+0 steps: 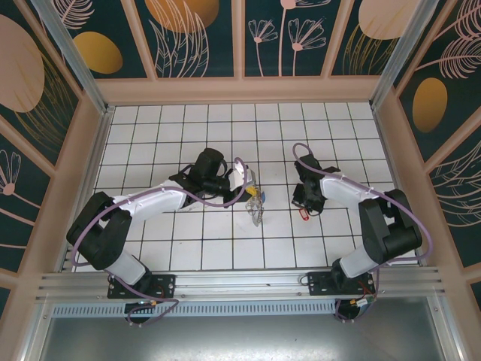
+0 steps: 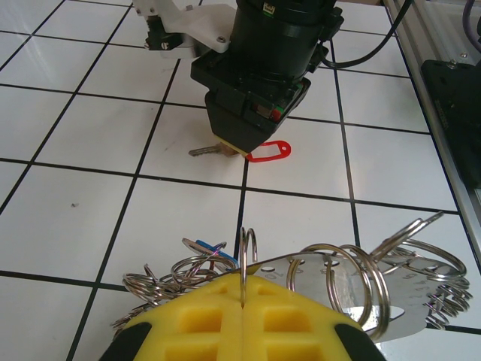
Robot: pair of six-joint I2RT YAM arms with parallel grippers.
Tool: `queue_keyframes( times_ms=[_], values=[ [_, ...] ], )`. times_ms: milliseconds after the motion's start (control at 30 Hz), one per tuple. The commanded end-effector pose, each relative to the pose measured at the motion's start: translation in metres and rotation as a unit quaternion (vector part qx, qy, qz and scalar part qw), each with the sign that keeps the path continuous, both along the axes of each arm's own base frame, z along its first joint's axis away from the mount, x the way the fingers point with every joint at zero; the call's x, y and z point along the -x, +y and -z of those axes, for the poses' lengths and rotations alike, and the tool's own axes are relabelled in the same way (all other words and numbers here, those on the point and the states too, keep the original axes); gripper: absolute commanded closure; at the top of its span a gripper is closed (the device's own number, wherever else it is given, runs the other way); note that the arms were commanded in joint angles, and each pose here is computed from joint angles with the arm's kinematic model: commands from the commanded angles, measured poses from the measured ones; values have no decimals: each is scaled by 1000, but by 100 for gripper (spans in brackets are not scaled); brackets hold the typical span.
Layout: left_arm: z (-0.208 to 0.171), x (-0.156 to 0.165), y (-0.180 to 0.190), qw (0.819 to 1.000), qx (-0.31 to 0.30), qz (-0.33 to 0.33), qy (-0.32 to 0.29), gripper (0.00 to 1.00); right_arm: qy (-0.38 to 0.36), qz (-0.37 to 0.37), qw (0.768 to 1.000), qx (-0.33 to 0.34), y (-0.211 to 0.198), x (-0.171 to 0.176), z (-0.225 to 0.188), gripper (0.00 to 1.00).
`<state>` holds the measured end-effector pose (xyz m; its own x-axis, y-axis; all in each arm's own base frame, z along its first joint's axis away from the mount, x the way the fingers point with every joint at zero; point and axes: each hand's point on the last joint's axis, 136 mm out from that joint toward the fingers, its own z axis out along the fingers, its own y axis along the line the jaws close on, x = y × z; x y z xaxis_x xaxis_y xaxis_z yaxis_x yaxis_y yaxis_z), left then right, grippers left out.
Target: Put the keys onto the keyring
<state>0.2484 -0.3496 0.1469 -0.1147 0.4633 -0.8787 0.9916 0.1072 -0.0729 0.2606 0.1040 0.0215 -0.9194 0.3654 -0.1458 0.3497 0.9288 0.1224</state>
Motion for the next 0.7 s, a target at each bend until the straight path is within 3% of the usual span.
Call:
queue_keyframes(
  times_ms=[0, 400, 533, 667],
  values=[
    [-11, -3, -5, 1000, 14, 5, -3, 100, 1, -9, 1000, 15, -1, -2, -2, 87],
    [-10, -3, -5, 1000, 13, 5, -3, 100, -31, -15, 999, 13, -1, -8, -19, 96],
    [-11, -5, -6, 1000, 16, 3, -5, 100, -130, -85, 987, -42, 23, -27, -52, 97],
    [-12, -6, -8, 1000, 23, 1, -2, 100, -282, -196, 935, -93, 51, -36, -106, 100]
  ],
)
